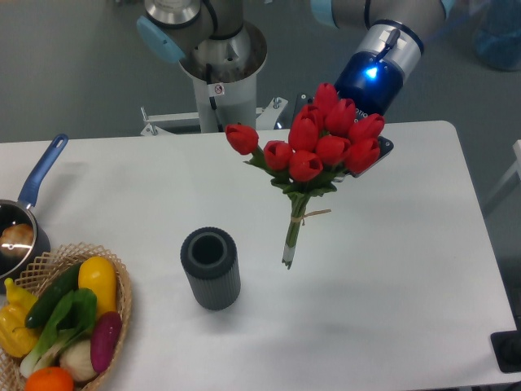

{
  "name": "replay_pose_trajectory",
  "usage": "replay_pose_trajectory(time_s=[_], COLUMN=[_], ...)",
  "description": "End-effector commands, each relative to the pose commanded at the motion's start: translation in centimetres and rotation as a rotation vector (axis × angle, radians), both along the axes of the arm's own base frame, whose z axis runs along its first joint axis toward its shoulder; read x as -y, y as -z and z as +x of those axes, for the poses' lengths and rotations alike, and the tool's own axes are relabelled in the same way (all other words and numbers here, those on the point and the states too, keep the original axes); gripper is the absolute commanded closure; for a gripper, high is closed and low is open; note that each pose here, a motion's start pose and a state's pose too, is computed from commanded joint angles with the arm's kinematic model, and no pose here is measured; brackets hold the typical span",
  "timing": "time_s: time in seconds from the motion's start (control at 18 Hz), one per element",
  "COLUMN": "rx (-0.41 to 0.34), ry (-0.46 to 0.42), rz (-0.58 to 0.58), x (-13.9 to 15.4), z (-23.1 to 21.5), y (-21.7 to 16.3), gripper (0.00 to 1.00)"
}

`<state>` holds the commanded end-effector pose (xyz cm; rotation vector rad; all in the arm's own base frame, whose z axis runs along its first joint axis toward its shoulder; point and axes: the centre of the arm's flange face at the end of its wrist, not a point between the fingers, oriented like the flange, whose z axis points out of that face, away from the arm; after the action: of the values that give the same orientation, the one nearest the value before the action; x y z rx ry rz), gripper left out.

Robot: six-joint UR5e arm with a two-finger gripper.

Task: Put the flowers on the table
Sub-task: 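Hold the red tulip bouquet and tilt it, stems swinging outward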

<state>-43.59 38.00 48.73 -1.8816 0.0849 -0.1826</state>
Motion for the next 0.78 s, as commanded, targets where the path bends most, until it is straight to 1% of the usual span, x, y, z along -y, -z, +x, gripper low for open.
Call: replay_pose_trajectory(time_s=[0.17, 0.28, 0.61, 0.78], rx=[0.007, -0.001, -0.012, -0.054], ry=[0.000, -0.004, -0.019, -0.046], rz=[-0.002, -0.002, -0.005, -0.075], x=[0.0, 0.0, 0.5, 0.3], z=[0.1, 0.0, -0.7, -0.7], y=[0.4, -0.4, -1.1, -1.5], gripper=[0.52, 0.52, 0.52, 0.52])
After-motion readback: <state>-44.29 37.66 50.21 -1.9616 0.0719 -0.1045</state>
